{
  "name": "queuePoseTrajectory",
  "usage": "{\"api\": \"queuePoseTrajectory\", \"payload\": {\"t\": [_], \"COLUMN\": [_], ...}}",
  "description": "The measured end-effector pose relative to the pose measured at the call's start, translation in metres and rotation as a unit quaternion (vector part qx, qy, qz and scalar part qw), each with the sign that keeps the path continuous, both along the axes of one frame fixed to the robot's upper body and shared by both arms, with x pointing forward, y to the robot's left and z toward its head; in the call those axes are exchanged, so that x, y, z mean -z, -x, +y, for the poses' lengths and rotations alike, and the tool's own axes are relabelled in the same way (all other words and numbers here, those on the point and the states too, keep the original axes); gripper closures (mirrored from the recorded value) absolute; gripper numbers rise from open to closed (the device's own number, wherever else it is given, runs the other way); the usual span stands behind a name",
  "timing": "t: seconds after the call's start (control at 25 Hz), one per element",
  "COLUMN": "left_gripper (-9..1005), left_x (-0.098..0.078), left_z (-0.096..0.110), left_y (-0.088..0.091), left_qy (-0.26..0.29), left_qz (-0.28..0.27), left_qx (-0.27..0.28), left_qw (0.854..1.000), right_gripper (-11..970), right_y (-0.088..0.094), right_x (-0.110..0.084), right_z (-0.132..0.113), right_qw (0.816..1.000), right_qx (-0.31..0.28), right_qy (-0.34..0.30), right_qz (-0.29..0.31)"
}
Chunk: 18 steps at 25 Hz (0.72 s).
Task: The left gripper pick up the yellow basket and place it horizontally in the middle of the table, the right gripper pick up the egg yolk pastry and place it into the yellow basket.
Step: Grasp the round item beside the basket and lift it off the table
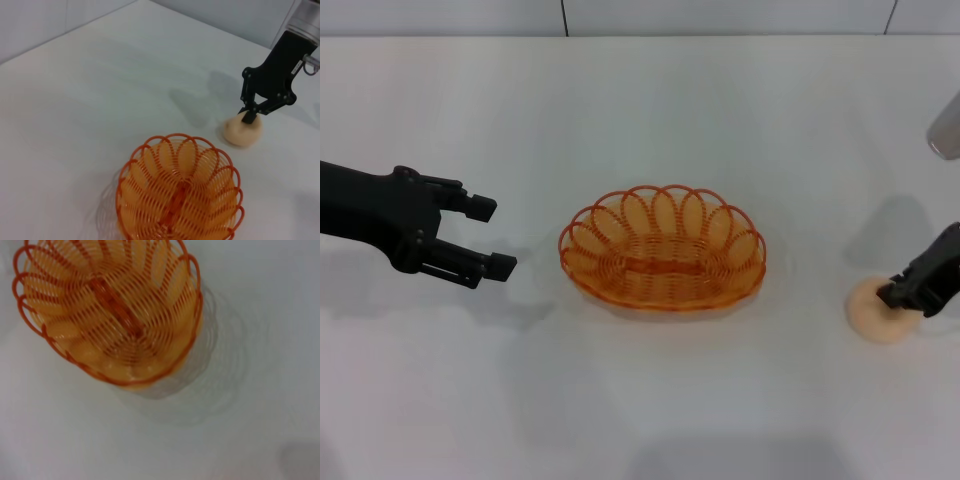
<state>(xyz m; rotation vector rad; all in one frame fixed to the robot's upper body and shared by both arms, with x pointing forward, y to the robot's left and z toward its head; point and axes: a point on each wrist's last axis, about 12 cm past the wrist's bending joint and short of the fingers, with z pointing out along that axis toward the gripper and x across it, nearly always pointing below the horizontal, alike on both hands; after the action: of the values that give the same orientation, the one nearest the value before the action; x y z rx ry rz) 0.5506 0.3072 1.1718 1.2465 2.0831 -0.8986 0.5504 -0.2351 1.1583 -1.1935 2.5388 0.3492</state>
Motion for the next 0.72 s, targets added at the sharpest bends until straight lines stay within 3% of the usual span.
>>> {"api": "queuePoseTrajectory", "payload": {"t": [0.04, 0.72], "left_gripper": [108, 108], "left_x": [0.000, 0.002], "left_z": [0.000, 0.006], "left_y": [0.000, 0.000], "left_qy": [0.000, -0.009], "left_qz": [-0.002, -0.016], "left_qx": [0.000, -0.005], "left_qw": [1.000, 1.000], "right_gripper": [909, 921], "right_y": [-0.001, -0.009], "right_x": [-0.003, -0.043], "right_z": [0.002, 0.030], "right_qw": [1.000, 0.991], "right_qx": [-0.003, -0.044], "right_qy": [-0.003, -0.083], "right_qz": [-0.005, -0.094]}}
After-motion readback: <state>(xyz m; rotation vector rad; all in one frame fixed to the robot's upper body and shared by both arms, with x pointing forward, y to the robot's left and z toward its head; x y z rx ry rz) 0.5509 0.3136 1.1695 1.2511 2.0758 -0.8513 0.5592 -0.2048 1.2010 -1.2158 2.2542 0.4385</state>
